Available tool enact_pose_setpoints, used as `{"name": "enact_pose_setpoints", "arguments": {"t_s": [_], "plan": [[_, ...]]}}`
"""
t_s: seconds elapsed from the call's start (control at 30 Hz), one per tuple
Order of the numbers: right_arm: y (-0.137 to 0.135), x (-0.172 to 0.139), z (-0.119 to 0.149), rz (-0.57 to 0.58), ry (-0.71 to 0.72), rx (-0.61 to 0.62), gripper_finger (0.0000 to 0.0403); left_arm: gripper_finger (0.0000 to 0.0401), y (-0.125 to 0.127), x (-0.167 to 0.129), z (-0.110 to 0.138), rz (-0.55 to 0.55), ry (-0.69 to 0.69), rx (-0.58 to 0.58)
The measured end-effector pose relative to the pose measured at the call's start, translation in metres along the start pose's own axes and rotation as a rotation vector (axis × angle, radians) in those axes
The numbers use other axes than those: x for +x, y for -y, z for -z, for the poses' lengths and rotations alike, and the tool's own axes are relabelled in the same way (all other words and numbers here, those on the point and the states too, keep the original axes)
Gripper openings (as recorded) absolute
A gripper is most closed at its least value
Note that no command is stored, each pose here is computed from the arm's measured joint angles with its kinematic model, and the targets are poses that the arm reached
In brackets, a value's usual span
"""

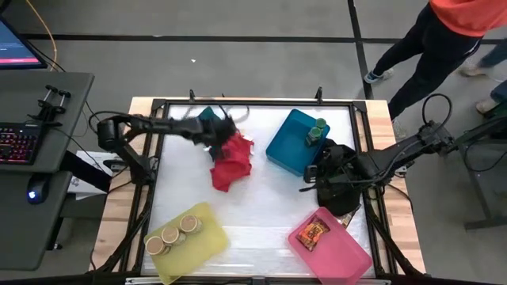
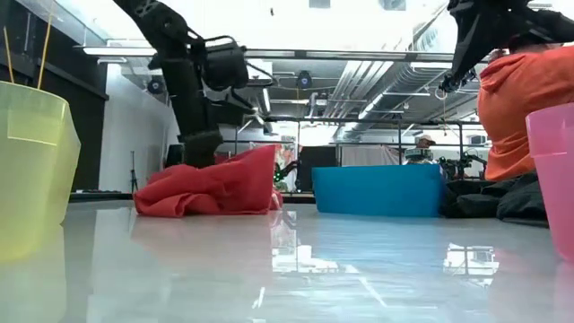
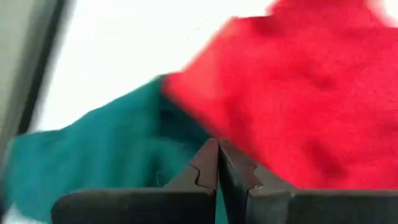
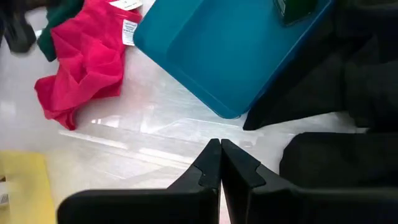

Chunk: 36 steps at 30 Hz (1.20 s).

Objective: Sort spices by type
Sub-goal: Move the red towel to the top left of the table, then move the black towel to the center left of the table

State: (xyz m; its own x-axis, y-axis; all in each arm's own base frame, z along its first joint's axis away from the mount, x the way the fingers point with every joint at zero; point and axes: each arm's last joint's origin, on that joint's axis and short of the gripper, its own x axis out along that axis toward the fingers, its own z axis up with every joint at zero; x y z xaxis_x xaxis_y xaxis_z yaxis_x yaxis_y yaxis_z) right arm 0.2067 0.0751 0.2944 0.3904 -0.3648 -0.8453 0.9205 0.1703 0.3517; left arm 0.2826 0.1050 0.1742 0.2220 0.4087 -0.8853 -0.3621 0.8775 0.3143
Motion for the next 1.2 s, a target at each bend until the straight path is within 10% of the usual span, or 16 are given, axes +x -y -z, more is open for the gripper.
{"name": "enact_pose_setpoints", "arguments": {"t_s": [0.2, 0.37, 0.9, 1.2], "plan": [[0.004, 0.004, -0.006, 0.081, -0.045, -0.005, 0.0000, 0.0000, -0.058, 0.004, 0.017, -0.047, -0.098, -0.207], [0.026, 0.014, -0.012, 0.337, -0.183, -0.005, 0.0000, 0.0000, -0.076, -0.023, 0.016, 0.141, 0.033, -0.405], [0.087, 0.110, -0.019, 0.533, -0.289, -0.052, 0.0000, 0.0000, -0.035, -0.153, -0.006, 0.498, 0.752, -0.320], [0.110, 0.143, -0.022, 0.523, -0.386, -0.083, 0.0000, 0.0000, -0.010, -0.181, 0.001, 0.582, 0.823, -0.303]]}}
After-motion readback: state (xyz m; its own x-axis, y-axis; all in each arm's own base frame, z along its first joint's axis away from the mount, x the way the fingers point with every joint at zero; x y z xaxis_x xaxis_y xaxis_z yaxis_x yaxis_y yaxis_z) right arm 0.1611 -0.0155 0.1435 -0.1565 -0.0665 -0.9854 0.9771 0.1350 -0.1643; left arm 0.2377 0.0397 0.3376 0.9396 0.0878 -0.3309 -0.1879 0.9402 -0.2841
